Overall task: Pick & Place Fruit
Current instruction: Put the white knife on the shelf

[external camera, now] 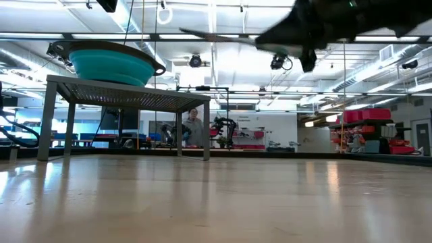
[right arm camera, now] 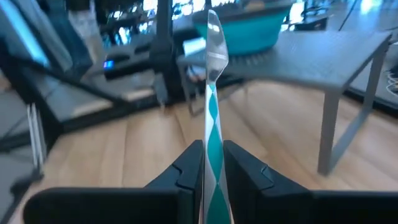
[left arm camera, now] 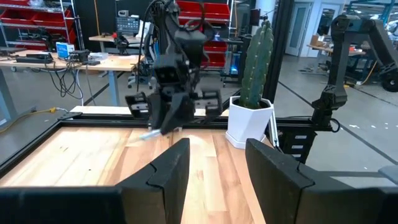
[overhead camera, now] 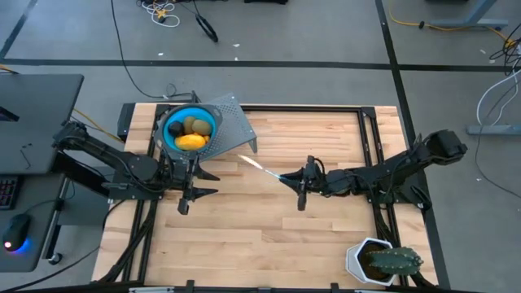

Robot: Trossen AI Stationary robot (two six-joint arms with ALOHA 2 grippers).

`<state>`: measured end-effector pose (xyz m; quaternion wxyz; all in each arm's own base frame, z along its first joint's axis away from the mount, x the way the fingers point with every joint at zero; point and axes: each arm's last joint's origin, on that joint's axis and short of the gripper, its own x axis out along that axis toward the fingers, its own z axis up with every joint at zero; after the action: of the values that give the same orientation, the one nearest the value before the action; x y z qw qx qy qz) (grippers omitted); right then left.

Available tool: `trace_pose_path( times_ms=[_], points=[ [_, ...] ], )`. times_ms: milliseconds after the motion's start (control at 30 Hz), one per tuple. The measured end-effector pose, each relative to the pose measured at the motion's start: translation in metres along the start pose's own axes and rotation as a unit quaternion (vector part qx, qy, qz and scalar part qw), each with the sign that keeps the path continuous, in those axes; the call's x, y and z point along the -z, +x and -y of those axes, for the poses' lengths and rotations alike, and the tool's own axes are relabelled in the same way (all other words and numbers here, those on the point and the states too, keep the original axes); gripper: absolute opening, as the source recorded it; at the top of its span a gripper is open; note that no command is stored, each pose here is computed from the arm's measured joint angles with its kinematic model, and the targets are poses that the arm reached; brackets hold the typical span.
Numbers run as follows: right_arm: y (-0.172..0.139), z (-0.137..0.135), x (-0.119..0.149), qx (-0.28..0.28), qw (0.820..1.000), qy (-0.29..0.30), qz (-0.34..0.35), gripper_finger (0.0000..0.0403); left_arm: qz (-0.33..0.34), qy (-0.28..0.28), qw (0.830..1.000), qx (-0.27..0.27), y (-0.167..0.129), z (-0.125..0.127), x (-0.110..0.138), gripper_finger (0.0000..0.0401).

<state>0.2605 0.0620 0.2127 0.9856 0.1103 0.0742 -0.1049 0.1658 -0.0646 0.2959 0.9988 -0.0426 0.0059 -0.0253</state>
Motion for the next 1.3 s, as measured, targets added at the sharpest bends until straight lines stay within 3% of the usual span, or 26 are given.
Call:
trace_pose_path(
  times_ms=[300, 500, 767, 967, 1167, 1300],
  points=[
    [0.031, -0.017, -0.032, 0.073, 0.995, 0.042, 0.057, 0.0057, 0.007, -0.007, 1.0, 0.001, 0.0, 0.0, -0.002, 0.0165],
    [0.062, -0.021, -0.043, 0.043, 0.994, 0.07, 0.071, 0.0057, 0.019, -0.015, 1.0, 0.018, 0.0, 0.001, -0.004, 0.0165],
    [0.071, -0.007, -0.07, 0.064, 0.979, 0.115, 0.156, 0.0057, 0.023, -0.024, 0.999, 0.035, 0.0, 0.002, -0.005, 0.0165],
    [0.096, -0.003, -0.078, 0.079, 0.971, 0.149, 0.169, 0.0057, 0.037, -0.018, 0.999, 0.036, 0.0, 0.002, -0.008, 0.0165],
    [0.122, -0.001, -0.08, 0.17, 0.958, 0.146, 0.179, 0.0057, 0.037, -0.021, 0.998, 0.05, -0.001, 0.003, -0.008, 0.0165],
    [0.138, 0.007, -0.086, 0.192, 0.95, 0.159, 0.187, 0.0057, 0.037, -0.018, 0.998, 0.054, -0.001, 0.005, -0.008, 0.0165]
  ],
)
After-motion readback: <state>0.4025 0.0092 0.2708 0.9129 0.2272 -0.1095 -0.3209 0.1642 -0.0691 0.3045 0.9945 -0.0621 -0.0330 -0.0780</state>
